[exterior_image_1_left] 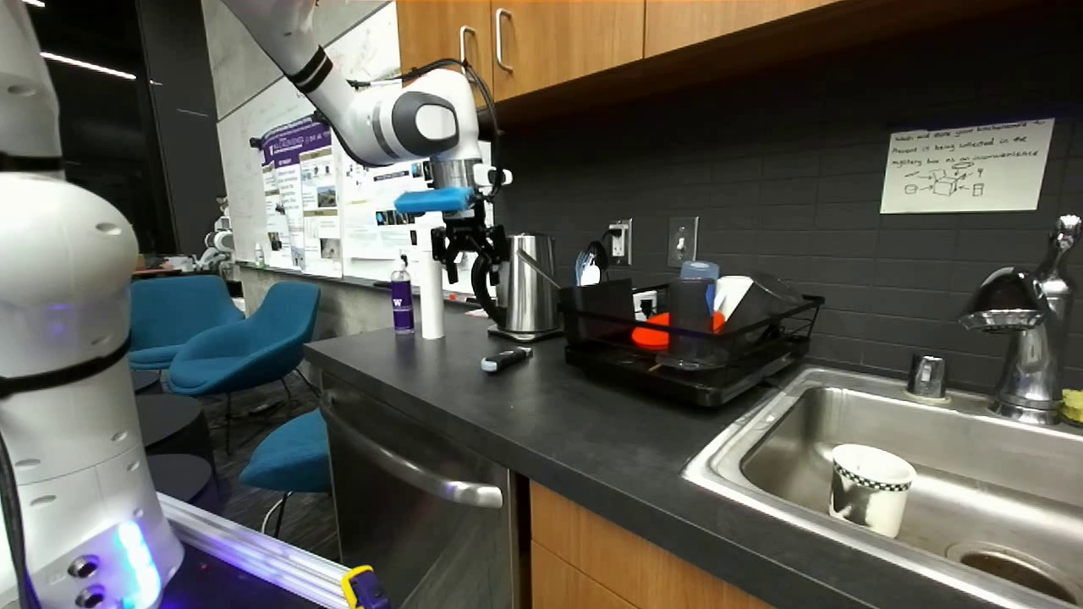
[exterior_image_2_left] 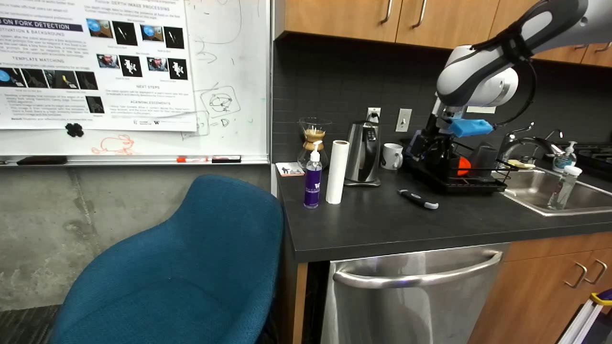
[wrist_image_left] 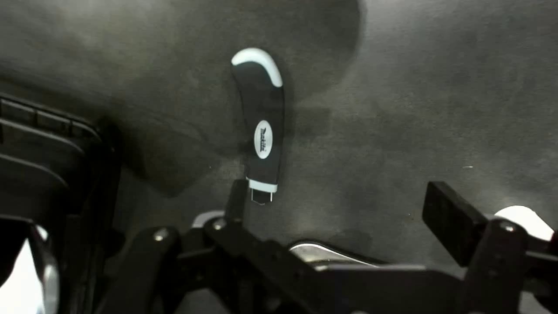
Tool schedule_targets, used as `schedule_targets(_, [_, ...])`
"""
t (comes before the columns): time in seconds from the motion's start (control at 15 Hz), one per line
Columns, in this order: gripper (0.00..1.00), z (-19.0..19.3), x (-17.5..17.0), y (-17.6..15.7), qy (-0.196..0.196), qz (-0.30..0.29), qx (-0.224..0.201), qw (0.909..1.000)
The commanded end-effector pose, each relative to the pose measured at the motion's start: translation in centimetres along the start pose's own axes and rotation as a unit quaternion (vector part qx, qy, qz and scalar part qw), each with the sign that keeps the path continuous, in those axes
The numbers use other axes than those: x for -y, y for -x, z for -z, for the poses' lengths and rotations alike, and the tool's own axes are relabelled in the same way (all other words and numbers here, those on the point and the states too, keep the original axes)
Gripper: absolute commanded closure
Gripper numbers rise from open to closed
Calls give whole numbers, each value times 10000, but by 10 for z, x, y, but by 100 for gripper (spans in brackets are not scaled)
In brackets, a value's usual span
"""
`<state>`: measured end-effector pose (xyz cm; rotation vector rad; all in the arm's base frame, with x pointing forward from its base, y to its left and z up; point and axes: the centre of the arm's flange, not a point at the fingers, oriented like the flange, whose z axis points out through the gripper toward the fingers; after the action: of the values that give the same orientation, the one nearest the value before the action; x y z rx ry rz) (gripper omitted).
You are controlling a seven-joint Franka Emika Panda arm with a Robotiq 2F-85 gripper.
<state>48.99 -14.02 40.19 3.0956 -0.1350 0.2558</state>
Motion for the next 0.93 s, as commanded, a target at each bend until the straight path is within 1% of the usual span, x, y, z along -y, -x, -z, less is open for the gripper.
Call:
schedule_targets(0.0, [0, -13, -10, -2, 171, 628, -349, 9973])
schedule_targets(0.13, [0, -23, -17, -4, 235, 767, -311, 9963])
schedule_targets(0.4, [0, -39, -32, -3, 452, 907, -26, 9948])
schedule_targets(0.87, [0, -70, -42, 7, 590, 1070, 379, 9918])
